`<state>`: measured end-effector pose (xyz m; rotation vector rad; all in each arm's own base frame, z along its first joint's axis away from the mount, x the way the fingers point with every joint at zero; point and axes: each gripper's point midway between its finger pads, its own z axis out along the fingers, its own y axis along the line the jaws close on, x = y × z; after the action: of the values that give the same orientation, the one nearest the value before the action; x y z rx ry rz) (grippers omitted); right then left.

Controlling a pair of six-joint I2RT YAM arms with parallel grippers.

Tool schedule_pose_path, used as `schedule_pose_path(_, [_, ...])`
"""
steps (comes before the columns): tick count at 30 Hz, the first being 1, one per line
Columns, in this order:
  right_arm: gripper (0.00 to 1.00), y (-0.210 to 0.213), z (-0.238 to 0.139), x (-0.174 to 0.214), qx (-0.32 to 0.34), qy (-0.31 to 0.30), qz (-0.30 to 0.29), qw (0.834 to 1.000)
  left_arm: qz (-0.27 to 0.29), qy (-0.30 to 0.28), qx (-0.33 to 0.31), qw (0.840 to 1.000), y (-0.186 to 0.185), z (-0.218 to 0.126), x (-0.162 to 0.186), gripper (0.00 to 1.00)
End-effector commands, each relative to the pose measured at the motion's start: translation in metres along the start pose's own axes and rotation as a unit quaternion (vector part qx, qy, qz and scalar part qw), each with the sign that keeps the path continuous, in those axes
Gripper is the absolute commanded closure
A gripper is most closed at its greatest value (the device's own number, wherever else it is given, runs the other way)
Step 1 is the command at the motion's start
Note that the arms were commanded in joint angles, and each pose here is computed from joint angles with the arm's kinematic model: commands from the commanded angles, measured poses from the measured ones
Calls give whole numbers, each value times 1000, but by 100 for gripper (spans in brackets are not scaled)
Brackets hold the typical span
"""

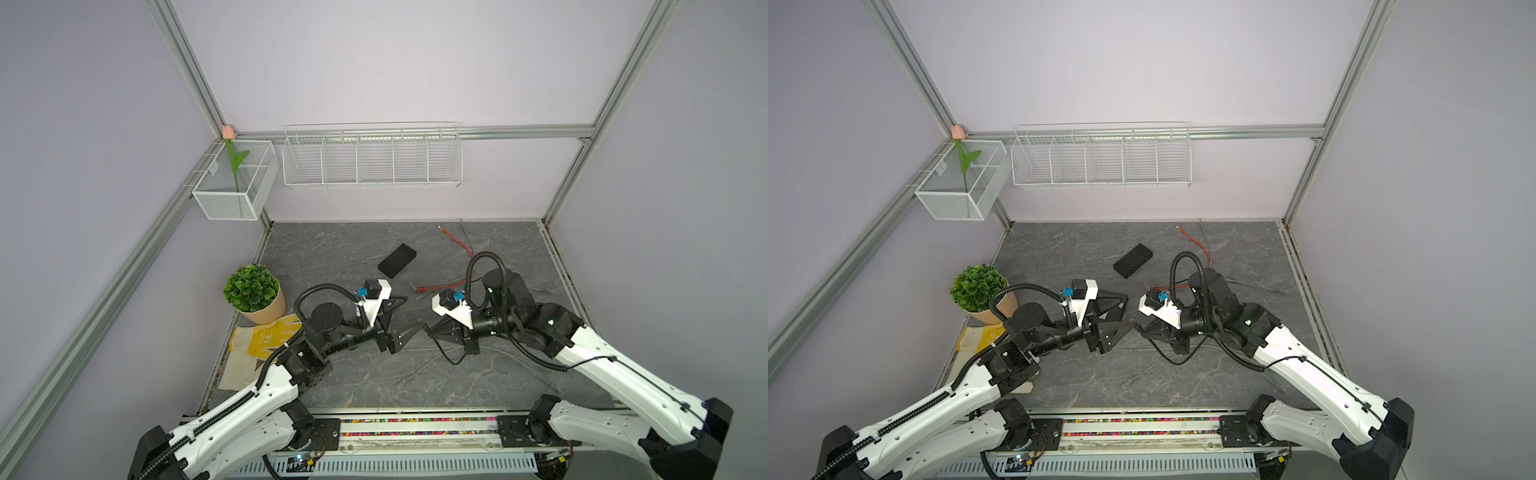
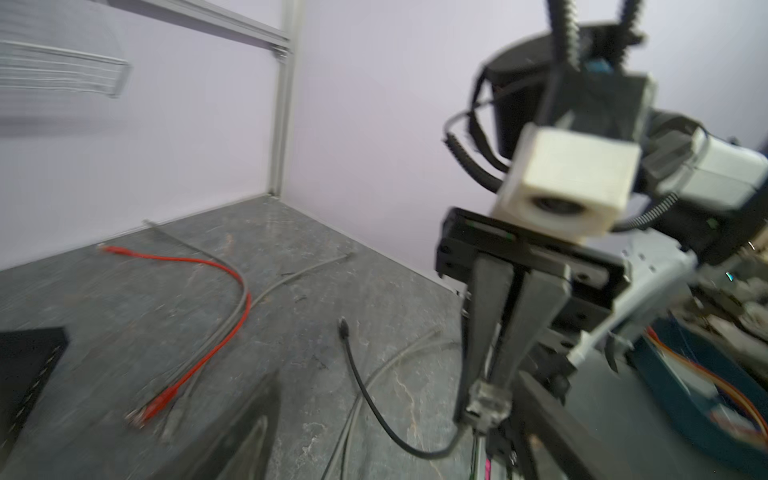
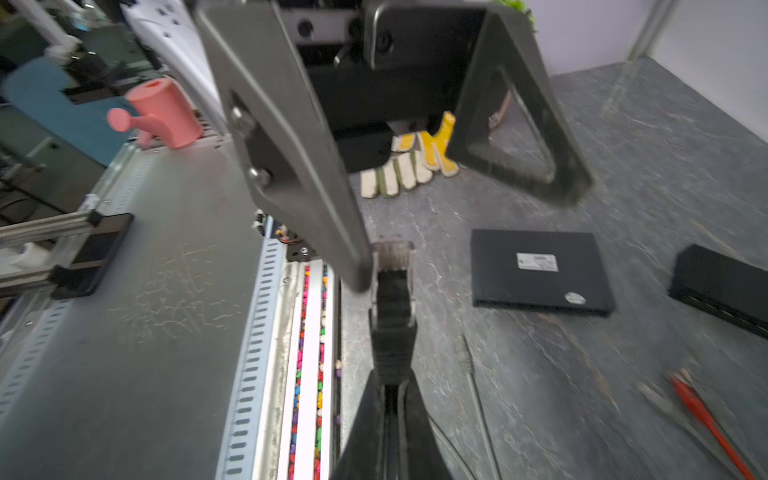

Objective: Insert the plug into the switch port

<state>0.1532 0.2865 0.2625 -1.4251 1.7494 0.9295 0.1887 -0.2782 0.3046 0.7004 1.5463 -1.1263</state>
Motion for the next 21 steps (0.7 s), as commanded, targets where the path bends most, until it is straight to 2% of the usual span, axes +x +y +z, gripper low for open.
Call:
schedule_pose_path(1, [93, -48, 2, 19, 150, 81, 12, 985, -76, -7, -186, 980, 84, -20, 1, 18])
schedule_pose_path(2, [93, -62, 5, 27, 190, 123, 8, 974, -103, 2, -215, 971, 104, -24, 7, 24])
schedule_pose_path(4, [93, -85, 9, 37, 247, 195, -1, 949, -141, 19, -270, 952, 141, -32, 23, 29])
schedule_pose_path(8, [93, -112, 28, 50, 266, 295, -14, 918, -168, 48, -344, 923, 190, -37, 60, 31])
schedule_pose_path(12, [93, -129, 53, 73, 250, 364, -28, 897, -181, 85, -399, 895, 222, -37, 89, 36])
schedule_pose_path(15, [93, -135, 70, 94, 220, 398, -14, 890, -189, 117, -421, 879, 232, -38, 102, 39])
schedule_pose_path(18, [93, -136, 87, 106, 184, 403, 0, 896, -188, 134, -448, 864, 244, -45, 115, 39])
schedule_pose_path(21, [93, -145, 97, 117, 175, 410, 10, 895, -214, 143, -445, 858, 257, -50, 130, 40])
